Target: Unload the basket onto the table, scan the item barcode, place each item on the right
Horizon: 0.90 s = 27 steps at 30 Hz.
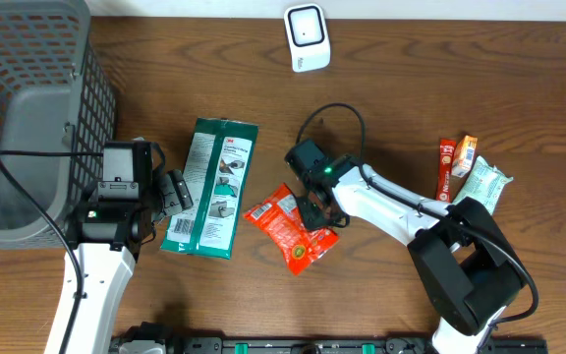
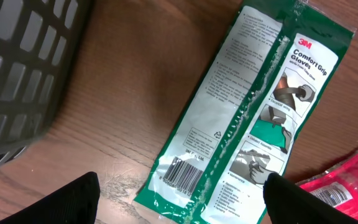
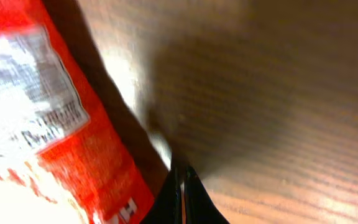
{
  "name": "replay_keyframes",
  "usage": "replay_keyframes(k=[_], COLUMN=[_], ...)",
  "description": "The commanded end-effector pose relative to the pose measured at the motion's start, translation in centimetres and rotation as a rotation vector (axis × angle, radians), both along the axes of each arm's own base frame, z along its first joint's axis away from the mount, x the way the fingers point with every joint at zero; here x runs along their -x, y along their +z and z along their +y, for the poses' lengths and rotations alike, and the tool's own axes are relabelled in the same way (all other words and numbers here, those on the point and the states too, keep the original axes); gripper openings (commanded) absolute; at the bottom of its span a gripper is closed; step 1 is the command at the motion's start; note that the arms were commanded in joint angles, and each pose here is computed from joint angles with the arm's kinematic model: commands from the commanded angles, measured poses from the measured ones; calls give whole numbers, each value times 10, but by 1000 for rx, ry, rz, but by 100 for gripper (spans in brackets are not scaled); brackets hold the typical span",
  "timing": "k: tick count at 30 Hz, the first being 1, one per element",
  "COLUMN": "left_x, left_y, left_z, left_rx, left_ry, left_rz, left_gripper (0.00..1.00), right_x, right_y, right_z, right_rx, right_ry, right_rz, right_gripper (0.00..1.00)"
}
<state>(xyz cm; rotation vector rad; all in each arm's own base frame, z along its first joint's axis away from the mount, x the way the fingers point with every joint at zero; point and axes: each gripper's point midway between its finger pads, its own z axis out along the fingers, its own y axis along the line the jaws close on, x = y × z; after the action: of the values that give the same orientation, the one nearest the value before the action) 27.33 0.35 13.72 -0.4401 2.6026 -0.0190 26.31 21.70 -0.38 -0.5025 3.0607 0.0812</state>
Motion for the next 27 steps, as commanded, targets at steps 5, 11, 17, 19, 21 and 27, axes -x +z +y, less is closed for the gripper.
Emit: replay_keyframes(k=[5,11,17,19,21,27], left_x=[-2,-2,3,-1,-7,4], left_y=[5,5,2,4,8,4], left_z=[1,1,1,1,-1,-49], left_rx=[2,2,40,46,76,317], left_ry=[8,9,83,89,112,-17], left_rz=[-12,-12,9,-10,-42,23], left_gripper=[85,85,85,85,85,63], right_x=[-24,-47,-49,-50,-54,-62], right_y=[59,111,123,135,149,152], right_z=[-4,-4,-33,-31,-29,-51], right_rx=[-68,-237,-363,-509,-648,-680], right_ry=[17,4,57,70,87,117], right_rz=[-50,-131,-67,-45,-45,-88], right_gripper=[7,36,57,63,68,74])
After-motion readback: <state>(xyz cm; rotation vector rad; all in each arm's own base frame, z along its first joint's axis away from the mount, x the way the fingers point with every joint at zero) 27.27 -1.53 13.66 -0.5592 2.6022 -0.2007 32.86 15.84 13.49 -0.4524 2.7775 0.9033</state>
